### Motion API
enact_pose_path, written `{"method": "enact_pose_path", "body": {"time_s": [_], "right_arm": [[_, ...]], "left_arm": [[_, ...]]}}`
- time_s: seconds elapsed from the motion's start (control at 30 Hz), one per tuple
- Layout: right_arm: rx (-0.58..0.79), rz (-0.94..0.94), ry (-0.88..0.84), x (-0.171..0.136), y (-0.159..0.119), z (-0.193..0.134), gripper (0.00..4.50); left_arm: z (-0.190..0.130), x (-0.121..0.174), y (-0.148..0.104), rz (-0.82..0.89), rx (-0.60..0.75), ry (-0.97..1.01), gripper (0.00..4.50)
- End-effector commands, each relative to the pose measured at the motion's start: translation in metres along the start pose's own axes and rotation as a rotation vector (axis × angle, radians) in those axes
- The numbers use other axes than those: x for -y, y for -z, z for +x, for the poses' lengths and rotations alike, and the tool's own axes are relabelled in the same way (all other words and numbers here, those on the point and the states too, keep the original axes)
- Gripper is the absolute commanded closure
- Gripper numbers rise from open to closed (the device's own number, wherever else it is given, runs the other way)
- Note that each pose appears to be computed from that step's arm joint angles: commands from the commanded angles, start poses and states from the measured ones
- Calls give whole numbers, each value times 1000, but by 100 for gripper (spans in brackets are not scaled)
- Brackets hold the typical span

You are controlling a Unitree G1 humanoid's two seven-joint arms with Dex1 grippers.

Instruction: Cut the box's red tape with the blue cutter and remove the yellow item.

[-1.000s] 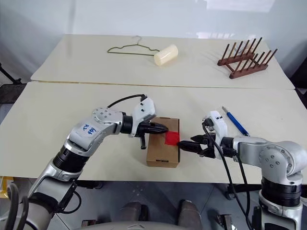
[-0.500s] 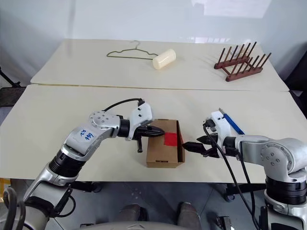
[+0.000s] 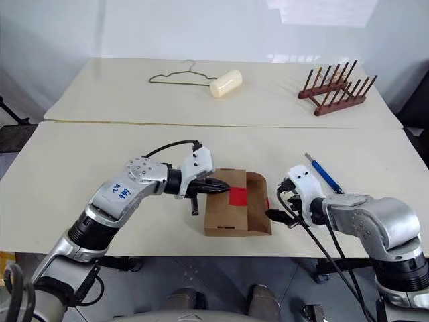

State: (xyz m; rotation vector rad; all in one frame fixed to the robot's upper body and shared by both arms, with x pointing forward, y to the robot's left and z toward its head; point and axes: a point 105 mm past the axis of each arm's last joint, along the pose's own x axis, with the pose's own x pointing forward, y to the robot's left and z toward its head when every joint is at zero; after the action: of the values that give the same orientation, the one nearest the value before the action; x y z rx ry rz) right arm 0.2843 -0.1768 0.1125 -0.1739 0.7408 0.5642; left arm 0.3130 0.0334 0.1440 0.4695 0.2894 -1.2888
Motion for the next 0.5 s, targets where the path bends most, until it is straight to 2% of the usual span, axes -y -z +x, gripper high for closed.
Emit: {"method": "enact_pose_path", "body": {"time_s": [0.03,0.17,0.33,0.43,0.5], "right_arm": [[63,11,-15,-6,-1,5,5],[60,9,23,2,6,7,5],[101,48,-59,16,-11,-7,5],[106,14,10,36,-16,-8,5],[113,24,-4,38,-19,-3,5]], "left_arm": [[6,7,45,-116,-141,10,450],[-1,4,45,-121,-141,-10,450],[-3,6,47,-126,-141,-19,450],[-3,6,46,-131,-133,-27,450],[-3,6,46,-132,-132,-32,450]]}}
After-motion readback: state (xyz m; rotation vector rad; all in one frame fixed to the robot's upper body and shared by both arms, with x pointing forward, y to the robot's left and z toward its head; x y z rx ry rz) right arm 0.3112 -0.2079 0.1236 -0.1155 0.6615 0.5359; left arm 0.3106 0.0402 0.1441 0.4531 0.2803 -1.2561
